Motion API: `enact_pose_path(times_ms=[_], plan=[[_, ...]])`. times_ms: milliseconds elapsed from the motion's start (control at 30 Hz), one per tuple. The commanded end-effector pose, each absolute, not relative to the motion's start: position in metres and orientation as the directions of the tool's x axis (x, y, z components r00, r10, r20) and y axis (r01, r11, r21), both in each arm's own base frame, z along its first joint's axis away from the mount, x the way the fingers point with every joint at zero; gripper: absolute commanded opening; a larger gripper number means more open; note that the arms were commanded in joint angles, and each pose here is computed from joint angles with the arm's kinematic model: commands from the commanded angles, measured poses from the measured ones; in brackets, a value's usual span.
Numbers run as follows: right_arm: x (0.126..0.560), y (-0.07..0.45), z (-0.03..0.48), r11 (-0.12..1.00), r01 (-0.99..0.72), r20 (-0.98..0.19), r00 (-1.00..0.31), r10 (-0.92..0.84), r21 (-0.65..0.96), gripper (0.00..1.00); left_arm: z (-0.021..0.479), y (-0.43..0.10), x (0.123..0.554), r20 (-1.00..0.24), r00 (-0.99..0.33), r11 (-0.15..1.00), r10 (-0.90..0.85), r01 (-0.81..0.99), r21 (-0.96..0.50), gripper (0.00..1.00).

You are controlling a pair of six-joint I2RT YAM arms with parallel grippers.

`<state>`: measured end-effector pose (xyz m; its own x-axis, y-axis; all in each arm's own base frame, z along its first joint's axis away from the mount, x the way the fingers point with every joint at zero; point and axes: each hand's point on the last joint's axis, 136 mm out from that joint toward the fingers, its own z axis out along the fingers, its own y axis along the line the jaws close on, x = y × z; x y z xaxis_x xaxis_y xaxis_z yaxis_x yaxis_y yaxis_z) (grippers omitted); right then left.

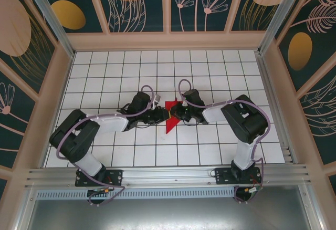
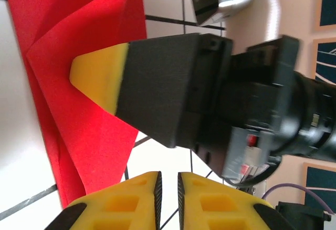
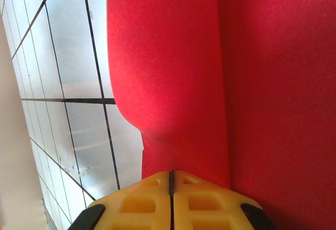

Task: Fold a paper plane with a square sheet of paper (pick it up from the middle)
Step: Fourth fold the wing at the center of the table.

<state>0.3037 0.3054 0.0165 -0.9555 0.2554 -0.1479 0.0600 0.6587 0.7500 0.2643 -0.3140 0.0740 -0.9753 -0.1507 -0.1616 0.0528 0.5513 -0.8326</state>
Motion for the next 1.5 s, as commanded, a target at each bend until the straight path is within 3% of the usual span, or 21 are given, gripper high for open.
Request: enact_pose_path(times_ms=[0, 367, 567, 867, 1033, 1300, 1467], plan=[[0.264, 0.272, -0.053, 0.798, 0.189, -0.033, -0.967, 0.253, 0.572, 0.09, 0.074, -0.322, 0.264, -0.141, -0.98, 0.507, -0.141, 0.05, -0.861, 0.2], [0.265, 0.272, -0.053, 0.802, 0.187, -0.033, -0.968, 0.249, 0.567, 0.09, 0.042, -0.324, 0.254, -0.081, -0.993, 0.541, -0.08, 0.025, -0.841, 0.21], [0.265, 0.271, -0.054, 0.806, 0.186, -0.034, -0.968, 0.248, 0.563, 0.09, 0.011, -0.308, 0.245, -0.042, -0.998, 0.654, -0.048, 0.0, -0.756, 0.19], [0.265, 0.27, -0.056, 0.81, 0.191, -0.029, -0.968, 0.248, 0.555, 0.09, -0.017, -0.28, 0.215, 0.005, -1.0, 0.732, -0.012, -0.012, -0.682, 0.19], [0.264, 0.269, -0.057, 0.813, 0.191, -0.03, -0.968, 0.248, 0.55, 0.08, -0.002, -0.282, 0.216, -0.03, -0.999, 0.725, 0.016, 0.032, -0.688, 0.19], [0.264, 0.27, -0.057, 0.812, 0.191, -0.028, -0.968, 0.248, 0.552, 0.08, 0.063, -0.3, 0.241, -0.171, -0.985, 0.639, -0.017, 0.12, -0.76, 0.2], [0.265, 0.27, -0.057, 0.811, 0.189, -0.03, -0.969, 0.246, 0.554, 0.08, 0.08, -0.313, 0.243, -0.176, -0.984, 0.574, -0.008, 0.14, -0.807, 0.22]])
